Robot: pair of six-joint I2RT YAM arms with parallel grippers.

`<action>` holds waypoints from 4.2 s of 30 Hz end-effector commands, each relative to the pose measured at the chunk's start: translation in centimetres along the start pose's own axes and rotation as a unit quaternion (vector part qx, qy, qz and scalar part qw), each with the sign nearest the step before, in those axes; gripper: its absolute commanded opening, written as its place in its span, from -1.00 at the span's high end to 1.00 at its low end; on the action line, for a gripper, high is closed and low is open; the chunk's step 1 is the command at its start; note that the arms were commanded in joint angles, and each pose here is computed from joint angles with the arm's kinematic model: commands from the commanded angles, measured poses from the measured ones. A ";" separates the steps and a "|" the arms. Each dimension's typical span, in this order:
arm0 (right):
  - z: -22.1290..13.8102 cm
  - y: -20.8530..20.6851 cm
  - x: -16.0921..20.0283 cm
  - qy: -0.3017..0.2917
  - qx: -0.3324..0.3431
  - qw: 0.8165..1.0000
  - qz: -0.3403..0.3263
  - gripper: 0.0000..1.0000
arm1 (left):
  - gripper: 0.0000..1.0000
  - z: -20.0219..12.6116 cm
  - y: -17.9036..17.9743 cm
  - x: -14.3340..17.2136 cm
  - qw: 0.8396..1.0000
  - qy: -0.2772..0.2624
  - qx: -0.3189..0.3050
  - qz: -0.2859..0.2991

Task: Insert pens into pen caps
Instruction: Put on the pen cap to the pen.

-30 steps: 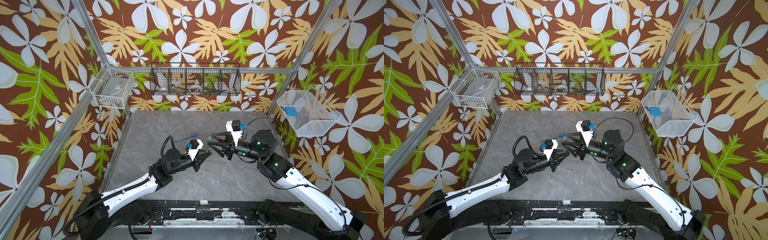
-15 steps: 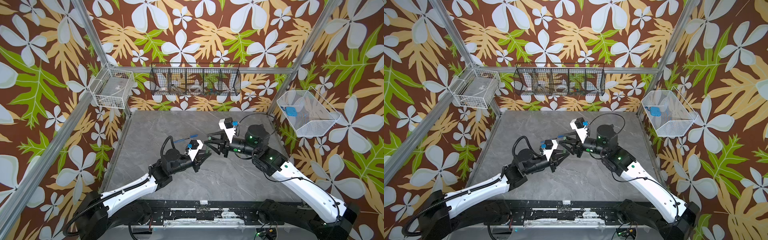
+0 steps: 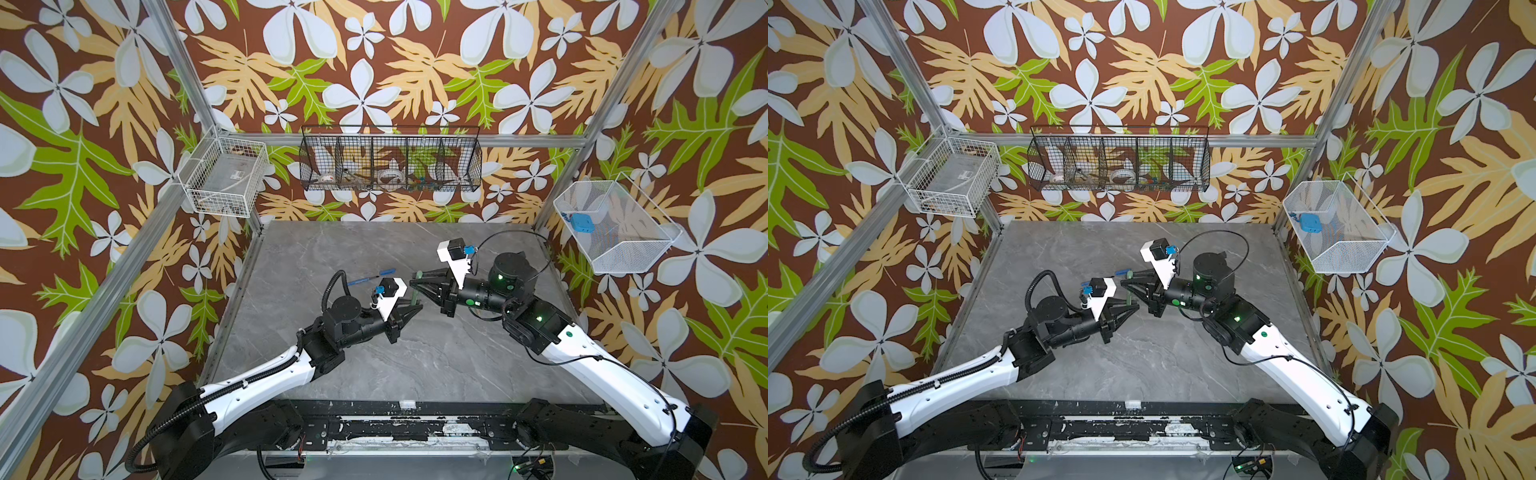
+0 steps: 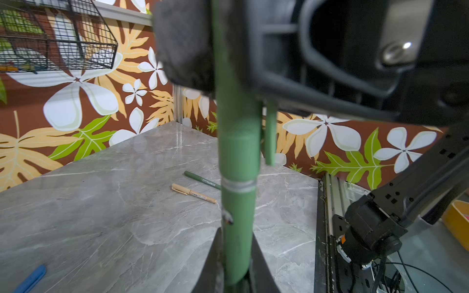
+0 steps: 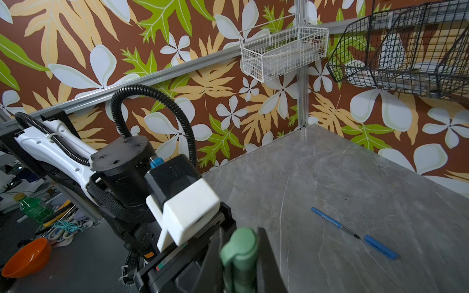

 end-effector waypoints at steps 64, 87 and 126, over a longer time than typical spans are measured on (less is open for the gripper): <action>-1.4 -0.5 -1.3 0.018 -0.029 0.999 0.027 -0.02 | 1.00 -0.4 1.6 -0.3 0.996 -0.038 0.052 -0.060; 0.6 -1.9 -0.2 0.043 -0.059 0.996 0.053 0.79 | 1.00 0.9 1.6 0.2 0.995 -0.019 0.069 -0.068; -0.2 -3.7 -4.4 -0.021 0.107 0.993 0.047 1.00 | -0.05 0.7 3.8 2.6 0.995 0.002 0.013 -0.095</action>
Point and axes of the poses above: each gripper's point midway between its finger pads, its own z axis out along the fingers, its own y axis along the line the jaws close on, x = y × z, the point moved 9 cm from there along -z, back along the fingers, and after that the axes turned 11 degrees about z, right-handed, at the moved point
